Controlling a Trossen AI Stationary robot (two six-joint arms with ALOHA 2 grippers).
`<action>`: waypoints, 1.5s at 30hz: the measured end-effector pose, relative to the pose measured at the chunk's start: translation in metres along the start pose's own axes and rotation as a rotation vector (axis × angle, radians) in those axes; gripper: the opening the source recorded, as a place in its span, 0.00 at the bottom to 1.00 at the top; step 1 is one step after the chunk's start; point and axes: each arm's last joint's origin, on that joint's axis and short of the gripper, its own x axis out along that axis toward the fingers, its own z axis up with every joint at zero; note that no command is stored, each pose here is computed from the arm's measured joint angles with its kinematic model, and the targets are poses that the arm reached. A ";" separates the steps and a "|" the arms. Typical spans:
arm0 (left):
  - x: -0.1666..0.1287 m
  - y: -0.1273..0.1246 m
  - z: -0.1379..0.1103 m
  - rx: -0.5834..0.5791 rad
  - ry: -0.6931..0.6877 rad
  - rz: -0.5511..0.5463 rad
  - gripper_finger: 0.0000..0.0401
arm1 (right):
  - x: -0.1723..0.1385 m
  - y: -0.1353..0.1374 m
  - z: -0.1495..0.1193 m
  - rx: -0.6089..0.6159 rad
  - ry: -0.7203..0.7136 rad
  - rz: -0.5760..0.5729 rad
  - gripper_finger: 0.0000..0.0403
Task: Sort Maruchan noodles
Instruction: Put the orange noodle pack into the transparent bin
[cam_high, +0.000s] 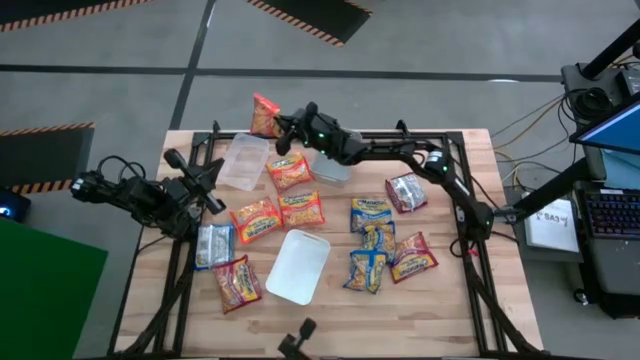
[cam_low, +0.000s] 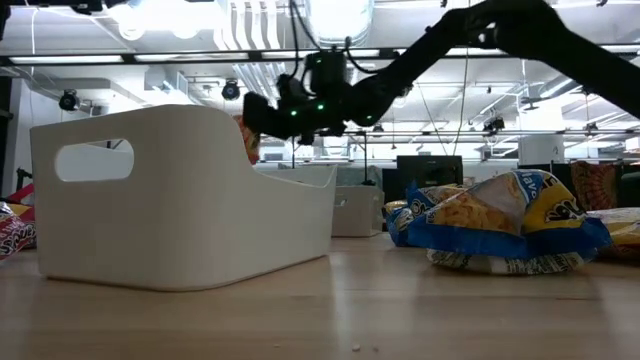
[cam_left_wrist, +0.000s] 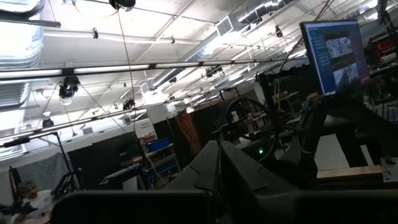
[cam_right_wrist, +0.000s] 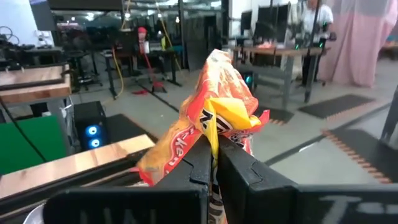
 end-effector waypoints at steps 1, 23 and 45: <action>0.000 0.000 0.000 -0.001 0.003 0.004 0.00 | 0.003 0.002 -0.001 0.011 0.009 0.002 0.02; -0.004 0.009 0.000 -0.039 0.029 0.062 0.00 | 0.042 0.007 -0.031 0.174 0.132 -0.038 0.02; -0.004 0.011 0.002 -0.088 -0.007 0.048 0.00 | 0.050 0.042 -0.060 0.225 -0.037 -0.012 0.02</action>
